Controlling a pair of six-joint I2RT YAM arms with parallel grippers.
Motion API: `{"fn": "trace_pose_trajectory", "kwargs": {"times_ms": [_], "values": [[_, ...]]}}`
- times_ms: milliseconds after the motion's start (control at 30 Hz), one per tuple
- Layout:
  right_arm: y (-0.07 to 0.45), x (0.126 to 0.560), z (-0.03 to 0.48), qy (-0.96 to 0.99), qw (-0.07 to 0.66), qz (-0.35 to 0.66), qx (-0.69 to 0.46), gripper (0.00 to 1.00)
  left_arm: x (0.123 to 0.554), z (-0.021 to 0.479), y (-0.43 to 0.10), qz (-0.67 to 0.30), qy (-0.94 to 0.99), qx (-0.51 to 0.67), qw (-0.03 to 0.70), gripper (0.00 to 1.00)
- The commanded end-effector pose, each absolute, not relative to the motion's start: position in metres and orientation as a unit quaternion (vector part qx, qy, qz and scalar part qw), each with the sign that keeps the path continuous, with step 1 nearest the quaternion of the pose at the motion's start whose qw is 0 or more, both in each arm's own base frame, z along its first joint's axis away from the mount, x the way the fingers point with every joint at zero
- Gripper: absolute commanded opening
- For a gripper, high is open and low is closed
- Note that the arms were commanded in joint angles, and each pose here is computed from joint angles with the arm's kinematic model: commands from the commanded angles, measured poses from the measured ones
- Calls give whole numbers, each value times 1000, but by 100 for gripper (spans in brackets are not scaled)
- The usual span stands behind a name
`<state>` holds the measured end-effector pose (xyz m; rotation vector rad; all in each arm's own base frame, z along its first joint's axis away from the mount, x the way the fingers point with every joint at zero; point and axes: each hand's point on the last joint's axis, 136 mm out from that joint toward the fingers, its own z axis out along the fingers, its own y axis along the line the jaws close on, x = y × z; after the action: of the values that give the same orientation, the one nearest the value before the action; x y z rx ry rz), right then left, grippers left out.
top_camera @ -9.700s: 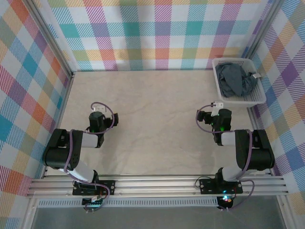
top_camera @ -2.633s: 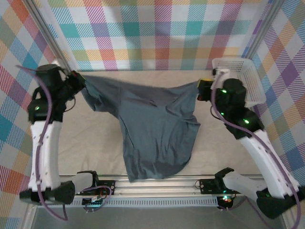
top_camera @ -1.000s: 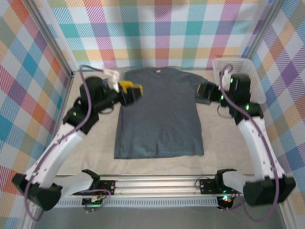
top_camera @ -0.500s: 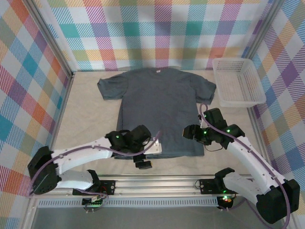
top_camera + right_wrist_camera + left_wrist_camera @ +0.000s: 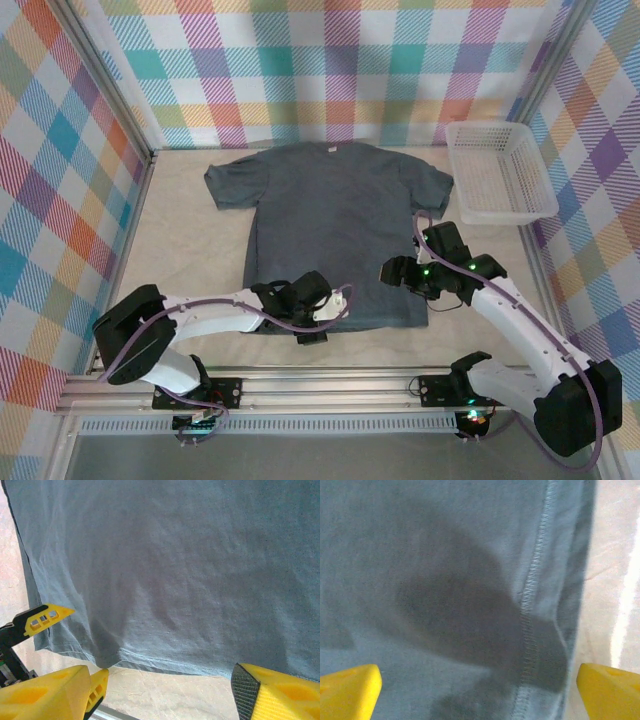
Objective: Fold the inside-out t-shirt
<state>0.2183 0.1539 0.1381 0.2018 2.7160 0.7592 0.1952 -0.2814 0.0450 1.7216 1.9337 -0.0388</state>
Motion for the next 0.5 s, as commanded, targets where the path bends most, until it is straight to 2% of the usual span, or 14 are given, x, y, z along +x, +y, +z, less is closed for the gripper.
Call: {"fn": "trace_pose_trajectory", "kwargs": {"times_ms": [0, 67, 200, 300, 333, 367, 467], "values": [[158, 227, 152, 944, 174, 272, 67, 75, 207, 46, -282, 20, 705, 643, 299, 96], [157, 227, 153, 946, 173, 268, 65, 75, 209, 46, -281, 24, 705, 641, 303, 89], [154, 226, 155, 946, 177, 263, 65, 75, 207, 54, -285, 7, 707, 632, 319, 59], [151, 224, 156, 947, 182, 256, 65, 75, 201, 53, -285, -7, 710, 633, 308, 23], [150, 225, 158, 947, 187, 254, 63, 76, 200, 53, -286, -11, 713, 631, 304, 5], [149, 225, 160, 946, 193, 253, 57, 76, 200, 55, -287, -16, 717, 628, 303, 0], [155, 229, 179, 931, 244, 270, -6, 76, 204, 82, -293, -43, 733, 592, 333, 0]]}}
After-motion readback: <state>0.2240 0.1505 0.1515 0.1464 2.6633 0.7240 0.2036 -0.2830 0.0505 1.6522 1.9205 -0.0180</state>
